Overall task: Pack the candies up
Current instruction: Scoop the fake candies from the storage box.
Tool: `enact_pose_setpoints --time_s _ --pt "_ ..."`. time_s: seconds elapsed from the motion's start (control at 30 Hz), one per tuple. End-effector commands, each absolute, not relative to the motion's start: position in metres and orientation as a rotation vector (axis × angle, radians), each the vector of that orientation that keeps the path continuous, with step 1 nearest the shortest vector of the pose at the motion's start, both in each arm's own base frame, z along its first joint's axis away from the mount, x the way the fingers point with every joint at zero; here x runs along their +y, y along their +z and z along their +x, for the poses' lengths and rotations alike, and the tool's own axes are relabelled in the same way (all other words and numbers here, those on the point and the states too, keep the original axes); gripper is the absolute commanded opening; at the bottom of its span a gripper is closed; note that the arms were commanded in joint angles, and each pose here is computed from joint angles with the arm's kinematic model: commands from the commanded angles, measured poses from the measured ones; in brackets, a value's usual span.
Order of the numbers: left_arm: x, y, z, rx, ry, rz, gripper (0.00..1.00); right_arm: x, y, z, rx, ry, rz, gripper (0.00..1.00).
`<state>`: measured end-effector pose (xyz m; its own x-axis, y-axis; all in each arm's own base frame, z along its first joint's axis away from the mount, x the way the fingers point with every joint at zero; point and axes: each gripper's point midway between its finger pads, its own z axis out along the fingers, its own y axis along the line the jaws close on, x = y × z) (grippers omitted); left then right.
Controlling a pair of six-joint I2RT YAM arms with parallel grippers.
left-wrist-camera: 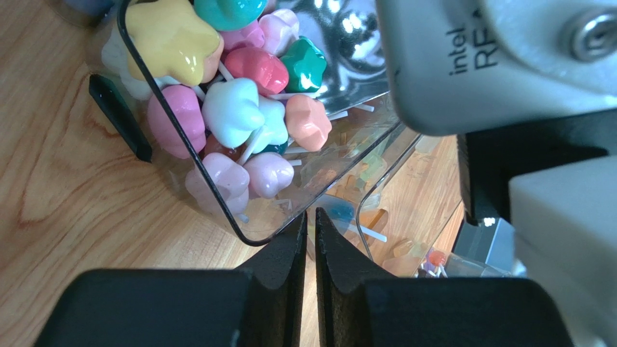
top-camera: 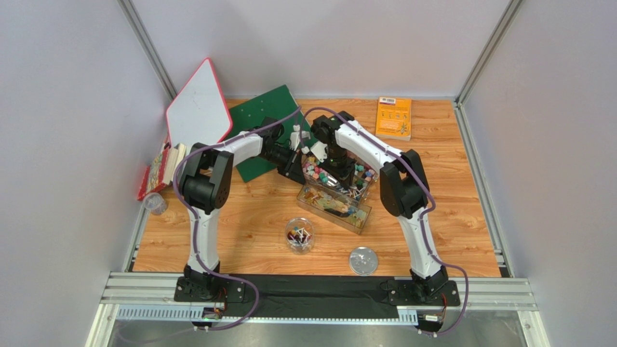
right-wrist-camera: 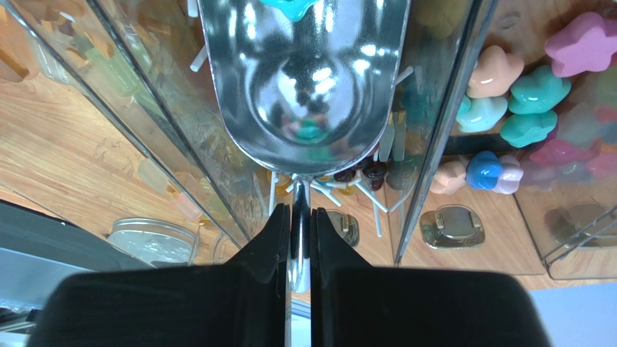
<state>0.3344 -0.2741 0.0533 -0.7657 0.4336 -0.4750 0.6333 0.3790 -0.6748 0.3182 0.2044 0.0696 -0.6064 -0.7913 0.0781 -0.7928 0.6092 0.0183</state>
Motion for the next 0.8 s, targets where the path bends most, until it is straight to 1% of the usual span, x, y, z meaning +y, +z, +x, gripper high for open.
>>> enact_pose_setpoints --time_s 0.0,0.17,0.3,0.37,0.53,0.67,0.77 --pt "-0.291 0.063 0.326 2.357 -1.419 0.997 0.13 0.214 0.068 0.300 -2.670 -0.039 1.325 0.00" --pt "-0.280 0.079 0.332 2.335 -1.357 1.005 0.14 0.201 0.064 0.296 -2.661 -0.025 1.285 0.00" --pt "-0.259 0.099 0.352 2.293 -1.231 1.028 0.15 0.194 0.065 0.298 -2.679 -0.045 1.249 0.00" --pt "-0.251 0.104 0.367 2.280 -1.170 1.017 0.12 0.193 0.064 0.300 -2.683 -0.046 1.244 0.00" --pt "-0.251 0.096 0.390 2.296 -1.157 0.981 0.02 0.196 0.064 0.302 -2.687 -0.059 1.247 0.00" --pt "-0.258 0.089 0.409 2.317 -1.156 0.942 0.00 0.196 0.065 0.301 -2.687 -0.061 1.247 0.00" --pt "-0.264 0.073 0.410 2.341 -1.171 0.954 0.00 0.198 0.066 0.304 -2.703 -0.067 1.250 0.00"
